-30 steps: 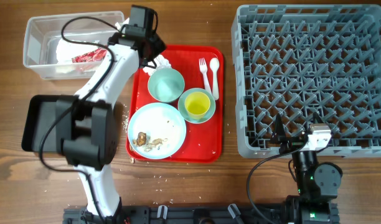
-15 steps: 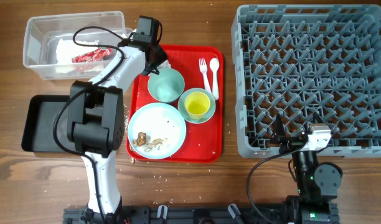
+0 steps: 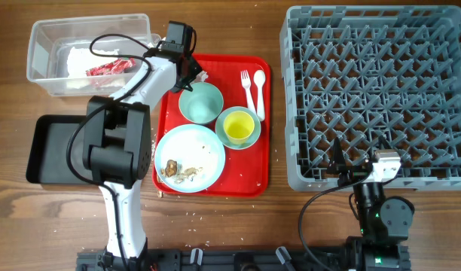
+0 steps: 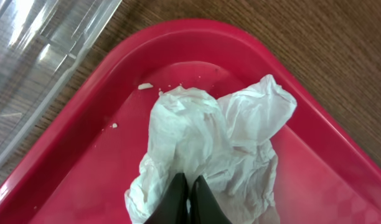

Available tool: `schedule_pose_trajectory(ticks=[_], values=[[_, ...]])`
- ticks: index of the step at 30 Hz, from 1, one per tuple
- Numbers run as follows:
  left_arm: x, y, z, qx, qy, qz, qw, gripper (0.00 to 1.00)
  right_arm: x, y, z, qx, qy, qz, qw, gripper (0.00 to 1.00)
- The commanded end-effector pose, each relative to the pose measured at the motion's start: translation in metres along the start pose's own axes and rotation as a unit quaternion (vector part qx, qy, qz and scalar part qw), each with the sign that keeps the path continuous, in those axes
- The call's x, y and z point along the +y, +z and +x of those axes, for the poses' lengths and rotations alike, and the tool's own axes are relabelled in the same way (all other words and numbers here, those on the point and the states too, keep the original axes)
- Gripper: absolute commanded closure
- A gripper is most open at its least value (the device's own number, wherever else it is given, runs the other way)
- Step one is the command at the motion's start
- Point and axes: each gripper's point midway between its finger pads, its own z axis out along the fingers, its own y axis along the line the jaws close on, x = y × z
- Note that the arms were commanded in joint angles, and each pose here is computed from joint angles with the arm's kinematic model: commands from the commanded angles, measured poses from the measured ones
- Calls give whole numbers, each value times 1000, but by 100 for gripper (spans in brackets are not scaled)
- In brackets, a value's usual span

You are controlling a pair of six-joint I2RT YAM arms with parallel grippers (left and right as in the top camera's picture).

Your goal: Sort waste into correct bins and load items into the dishwasher rack

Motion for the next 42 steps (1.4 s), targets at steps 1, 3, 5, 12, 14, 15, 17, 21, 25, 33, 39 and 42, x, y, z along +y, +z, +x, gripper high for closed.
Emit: schedule_pose_trajectory(ticks=[1,3,5,12,14,15,17,21,25,33,39,42], values=[[-20,-46,-24,-40,-5,38,998,96,-3,0,-1,-3,-5,7,1000,0],[-26,-64,-33,-55,-7,53,997,96,-3,0,-1,-3,-5,7,1000,0],[-30,-79,-40,-70,-9,61,996,96,-3,0,-1,-4,-5,7,1000,0],[-13,-110,-75,-146,-29,33,988,96,-3,0,-1,-3,-5,7,1000,0],[-7,-115,-85,-156,-39,31,987,96,-3,0,-1,-3,-5,7,1000,0],[0,-117,-92,-165,-46,23,985,96,-3,0,-1,-3,-5,7,1000,0],[24,-120,-113,-187,-67,-3,980,96,-3,0,-1,-3,-5,7,1000,0],[64,-122,-143,-199,-108,-22,974,96,-3,0,-1,-3,-5,7,1000,0],[101,-124,-163,-206,-140,-43,968,93,-3,0,-1,-3,-5,7,1000,1],[131,-121,-156,-178,-152,-81,969,0,-3,0,-1,-3,-5,7,1000,0],[121,-128,-125,-104,-145,-55,982,17,-3,0,-1,-3,-5,7,1000,0],[109,-159,-132,-126,-144,-23,981,12,-3,0,-1,-3,-5,7,1000,0]])
